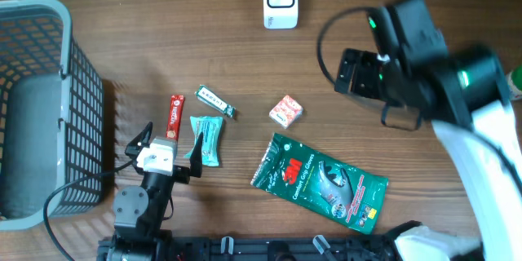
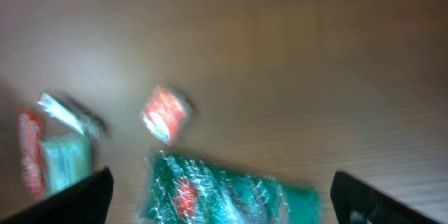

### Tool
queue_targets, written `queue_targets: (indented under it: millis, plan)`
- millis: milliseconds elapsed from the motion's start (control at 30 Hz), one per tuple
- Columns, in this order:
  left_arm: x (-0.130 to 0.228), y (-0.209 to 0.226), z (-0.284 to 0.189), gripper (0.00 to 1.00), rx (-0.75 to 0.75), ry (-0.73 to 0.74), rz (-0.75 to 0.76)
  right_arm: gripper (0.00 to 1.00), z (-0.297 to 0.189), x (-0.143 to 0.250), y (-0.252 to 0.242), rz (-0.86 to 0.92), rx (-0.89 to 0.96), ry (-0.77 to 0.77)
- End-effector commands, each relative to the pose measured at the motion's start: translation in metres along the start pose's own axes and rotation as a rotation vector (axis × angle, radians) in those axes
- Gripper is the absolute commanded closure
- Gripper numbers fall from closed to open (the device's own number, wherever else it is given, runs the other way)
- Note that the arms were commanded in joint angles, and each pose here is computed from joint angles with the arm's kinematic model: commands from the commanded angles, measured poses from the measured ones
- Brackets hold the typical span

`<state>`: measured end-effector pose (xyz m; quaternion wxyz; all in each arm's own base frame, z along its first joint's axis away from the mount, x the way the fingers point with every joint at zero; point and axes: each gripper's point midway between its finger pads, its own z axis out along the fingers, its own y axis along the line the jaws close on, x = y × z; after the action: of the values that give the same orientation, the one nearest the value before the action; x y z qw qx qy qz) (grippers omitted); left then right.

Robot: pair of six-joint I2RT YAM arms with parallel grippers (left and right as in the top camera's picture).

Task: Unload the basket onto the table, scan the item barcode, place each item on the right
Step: 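Reach the right gripper to the red-white box and grasp it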

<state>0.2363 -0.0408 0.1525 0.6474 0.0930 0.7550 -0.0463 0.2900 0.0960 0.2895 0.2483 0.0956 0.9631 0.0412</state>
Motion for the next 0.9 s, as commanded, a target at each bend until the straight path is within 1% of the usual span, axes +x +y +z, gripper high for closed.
queue_targets:
  millis: [0,67,100,200,267,300,367,400,467,633,667,733,767,800,833,867]
  plan:
    - [0.001,-0.001,0.0,0.0,0.008,-0.003,0.019,0.0,0.082,0.039,0.01,-0.05,-0.05,0.098]
    - [0.001,-0.001,0.0,0.0,0.008,-0.003,0.019,0.0,0.126,0.065,0.052,-0.162,-0.293,0.188]
    - [0.001,-0.001,0.0,0.0,0.008,-0.003,0.019,0.01,0.145,0.073,0.066,-0.201,-0.369,0.23]
    - [0.001,-0.001,0.0,0.0,0.008,-0.003,0.019,0.01,0.195,0.082,0.067,-0.207,-0.317,0.302]
    - [0.001,-0.001,0.0,0.0,0.008,-0.003,0.019,0.04,0.226,0.095,0.062,-0.212,-0.28,0.362]
    - [0.001,-0.001,0.0,0.0,0.008,-0.003,0.019,0.09,0.238,0.1,0.061,-0.235,-0.274,0.381]
    - [0.001,-0.001,0.0,0.0,0.008,-0.003,0.019,0.22,0.256,0.112,0.061,-0.244,-0.279,0.43]
    - [0.001,-0.001,0.0,0.0,0.008,-0.003,0.019,0.26,0.264,0.118,0.061,-0.242,-0.281,0.449]
    - [0.001,-0.001,0.0,0.0,0.008,-0.003,0.019,0.27,0.276,0.122,0.061,-0.245,-0.277,0.458]
    - [0.001,-0.001,0.0,0.0,0.008,-0.003,0.019,0.29,0.282,0.116,0.065,-0.294,-0.301,0.423]
    - [0.001,-0.001,0.0,0.0,0.008,-0.003,0.019,0.33,0.284,0.117,0.065,-0.294,-0.3,0.425]
    - [0.001,-0.001,0.0,0.0,0.008,-0.003,0.019,0.48,0.292,0.124,0.063,-0.291,-0.294,0.449]
    - [0.001,-0.001,0.0,0.0,0.008,-0.003,0.019,0.61,0.297,0.133,0.063,-0.293,-0.306,0.479]
    - [0.001,-0.001,0.0,0.0,0.008,-0.003,0.019,0.78,0.298,0.14,0.066,-0.302,-0.335,0.507]
    - [0.001,-0.001,0.0,0.0,0.008,-0.003,0.019,0.93,0.297,0.144,0.067,-0.292,-0.351,0.531]
    - [0.001,-0.001,0.0,0.0,0.008,-0.003,0.019,0.96,0.291,0.143,0.07,-0.284,-0.368,0.544]
